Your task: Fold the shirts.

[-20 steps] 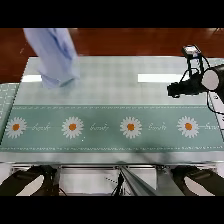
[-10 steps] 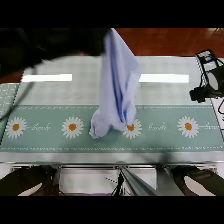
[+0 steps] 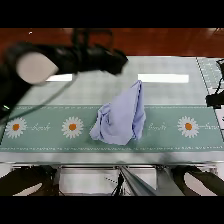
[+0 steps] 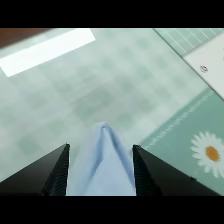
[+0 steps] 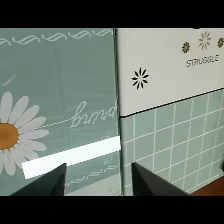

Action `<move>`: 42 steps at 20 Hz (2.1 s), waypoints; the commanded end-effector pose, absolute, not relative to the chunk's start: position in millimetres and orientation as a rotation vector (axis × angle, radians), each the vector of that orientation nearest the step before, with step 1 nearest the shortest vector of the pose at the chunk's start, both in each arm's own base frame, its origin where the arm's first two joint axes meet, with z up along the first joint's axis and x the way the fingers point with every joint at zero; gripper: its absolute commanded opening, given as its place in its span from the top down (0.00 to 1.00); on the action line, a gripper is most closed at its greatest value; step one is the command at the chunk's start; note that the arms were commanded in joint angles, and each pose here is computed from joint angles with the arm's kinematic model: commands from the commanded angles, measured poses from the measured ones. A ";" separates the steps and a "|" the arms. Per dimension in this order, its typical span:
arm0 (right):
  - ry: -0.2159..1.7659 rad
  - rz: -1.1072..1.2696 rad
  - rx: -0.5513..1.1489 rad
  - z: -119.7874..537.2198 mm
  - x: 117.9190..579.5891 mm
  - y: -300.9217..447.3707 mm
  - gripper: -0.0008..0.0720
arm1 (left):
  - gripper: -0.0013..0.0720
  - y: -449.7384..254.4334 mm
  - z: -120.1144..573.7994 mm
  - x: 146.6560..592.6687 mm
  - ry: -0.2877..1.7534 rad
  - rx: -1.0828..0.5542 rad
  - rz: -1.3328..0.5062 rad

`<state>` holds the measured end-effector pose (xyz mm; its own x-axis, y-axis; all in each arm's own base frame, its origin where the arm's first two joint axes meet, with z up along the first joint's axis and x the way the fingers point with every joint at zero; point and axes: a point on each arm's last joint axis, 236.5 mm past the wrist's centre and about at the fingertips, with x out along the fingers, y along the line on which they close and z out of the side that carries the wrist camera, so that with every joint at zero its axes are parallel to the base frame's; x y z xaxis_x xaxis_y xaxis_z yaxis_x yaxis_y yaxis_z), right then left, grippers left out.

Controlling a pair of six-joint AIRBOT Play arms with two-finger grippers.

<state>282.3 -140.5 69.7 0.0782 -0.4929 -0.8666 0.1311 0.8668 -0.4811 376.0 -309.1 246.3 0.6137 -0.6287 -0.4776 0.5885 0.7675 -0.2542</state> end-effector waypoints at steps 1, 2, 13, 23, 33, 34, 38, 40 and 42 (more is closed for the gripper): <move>1.429 -0.431 -0.209 59.8 280.9 -137.4 0.32 | 0.33 -176.6 235.7 397.7 0.787 -0.022 -0.448; 1.420 -0.423 -0.181 57.8 282.5 -136.6 0.32 | 0.33 -136.7 203.6 389.5 0.923 -0.006 -0.383; 1.279 -0.163 0.114 47.8 316.9 -97.7 0.23 | 0.20 -148.8 -36.5 260.0 1.438 -0.696 -0.580; 1.312 -0.114 0.138 38.6 316.3 -87.4 0.18 | 0.40 -252.5 -103.4 206.5 1.693 -0.614 -0.719; 1.302 0.269 0.640 -43.2 298.0 60.1 0.26 | 0.96 -244.4 -90.1 216.0 1.633 -0.609 -0.763; 1.269 0.273 0.707 -47.5 302.3 73.2 0.27 | 0.96 -243.8 -86.7 217.9 1.607 -0.590 -0.786; 1.324 0.377 0.729 -68.3 294.6 130.1 0.27 | 0.96 -239.1 -76.1 225.9 1.561 -0.592 -0.791; 1.391 0.419 0.684 -84.8 282.7 155.3 0.27 | 0.96 -236.8 -73.6 229.6 1.551 -0.599 -0.789; 1.429 0.414 0.652 -101.0 277.1 171.9 0.27 | 0.96 -234.8 -68.3 238.1 1.532 -0.605 -0.790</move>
